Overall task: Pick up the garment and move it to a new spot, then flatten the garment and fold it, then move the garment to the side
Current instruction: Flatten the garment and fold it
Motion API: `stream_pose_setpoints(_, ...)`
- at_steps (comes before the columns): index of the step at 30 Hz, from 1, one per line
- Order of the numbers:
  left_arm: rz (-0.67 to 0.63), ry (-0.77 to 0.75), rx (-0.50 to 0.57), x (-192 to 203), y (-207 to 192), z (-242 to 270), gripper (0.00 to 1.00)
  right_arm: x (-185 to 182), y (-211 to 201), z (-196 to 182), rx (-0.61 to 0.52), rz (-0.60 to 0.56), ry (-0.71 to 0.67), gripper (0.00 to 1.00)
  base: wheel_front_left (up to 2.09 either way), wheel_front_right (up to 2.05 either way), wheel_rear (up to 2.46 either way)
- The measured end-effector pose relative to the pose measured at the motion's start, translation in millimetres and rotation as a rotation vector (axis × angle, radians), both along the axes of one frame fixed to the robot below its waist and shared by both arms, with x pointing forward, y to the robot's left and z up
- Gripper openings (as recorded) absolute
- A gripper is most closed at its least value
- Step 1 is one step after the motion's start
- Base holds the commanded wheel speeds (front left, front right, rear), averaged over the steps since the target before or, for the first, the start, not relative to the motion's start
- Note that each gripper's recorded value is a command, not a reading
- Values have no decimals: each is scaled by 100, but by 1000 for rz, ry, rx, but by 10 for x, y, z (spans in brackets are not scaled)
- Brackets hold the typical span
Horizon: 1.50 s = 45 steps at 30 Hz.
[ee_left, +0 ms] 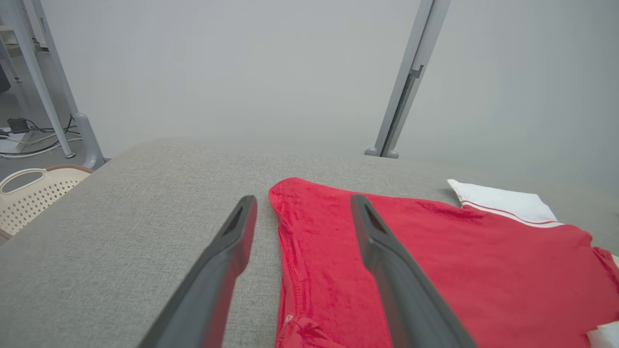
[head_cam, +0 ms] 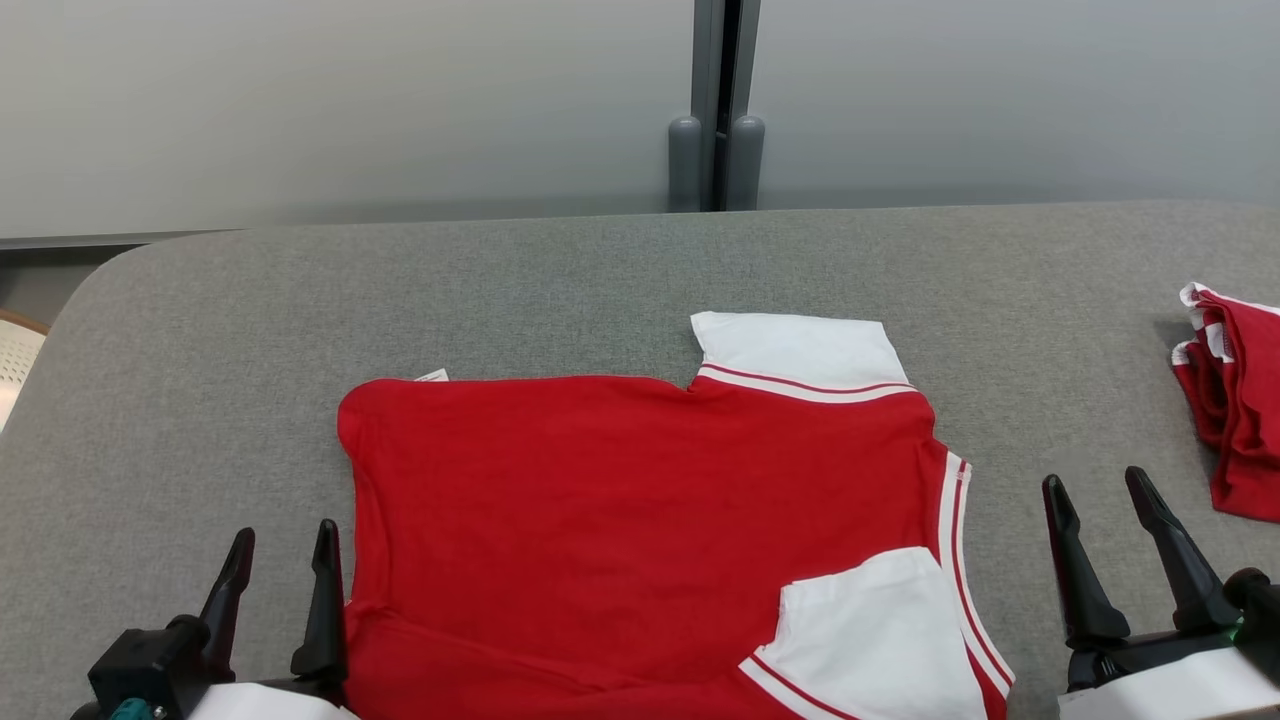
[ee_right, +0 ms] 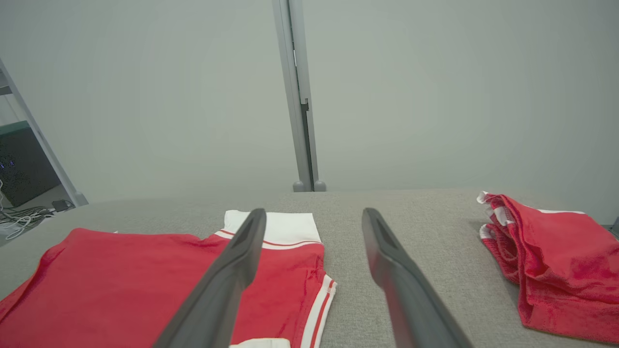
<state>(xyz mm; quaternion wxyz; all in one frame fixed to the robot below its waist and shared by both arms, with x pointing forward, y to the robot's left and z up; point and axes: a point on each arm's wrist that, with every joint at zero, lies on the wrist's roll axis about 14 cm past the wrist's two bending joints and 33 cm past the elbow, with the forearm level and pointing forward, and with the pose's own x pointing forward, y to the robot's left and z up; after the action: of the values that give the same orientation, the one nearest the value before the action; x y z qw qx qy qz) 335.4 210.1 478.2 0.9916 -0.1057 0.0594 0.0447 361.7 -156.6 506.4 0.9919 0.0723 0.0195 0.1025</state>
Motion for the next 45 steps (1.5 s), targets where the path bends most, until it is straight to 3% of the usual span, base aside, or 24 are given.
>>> stream_pose_setpoints(13, -38, -24, 16, 183, -176, 134, 100, 7, 25, 95, -3, -3, -6, 100, 0, 0, 0)
stream_pose_setpoints(20, -136, -2, -5, 849, -284, 133, 100, 176, 84, 8, 6, 7, 21, 100, 0, 0, 0)
stream_pose_setpoints(28, -163, 224, -38, 1438, -184, -513, 100, 407, 152, -259, 24, 19, 84, 100, 0, 0, 0)
stream_pose_setpoints(35, -176, 479, -88, 1492, -207, -1201, 100, 474, 53, -543, 44, -21, 150, 100, 0, 0, 0)
stream_pose_setpoints(36, -175, 489, -90, 1499, -206, -1230, 58, 479, 39, -559, 44, -26, 152, 100, 0, 0, 0)
stream_pose_setpoints(37, -174, 488, -93, 1517, -197, -1236, 24, 489, 32, -569, 48, -29, 154, 100, 0, 0, 0)
stream_pose_setpoints(38, -172, 490, -97, 1534, -196, -1241, 0, 497, 23, -578, 53, -33, 156, 100, 0, 0, 0)
stream_pose_setpoints(45, -176, 475, -91, 1560, -203, -1230, 0, 612, -124, -539, 42, -66, 133, 100, 0, 0, 0)
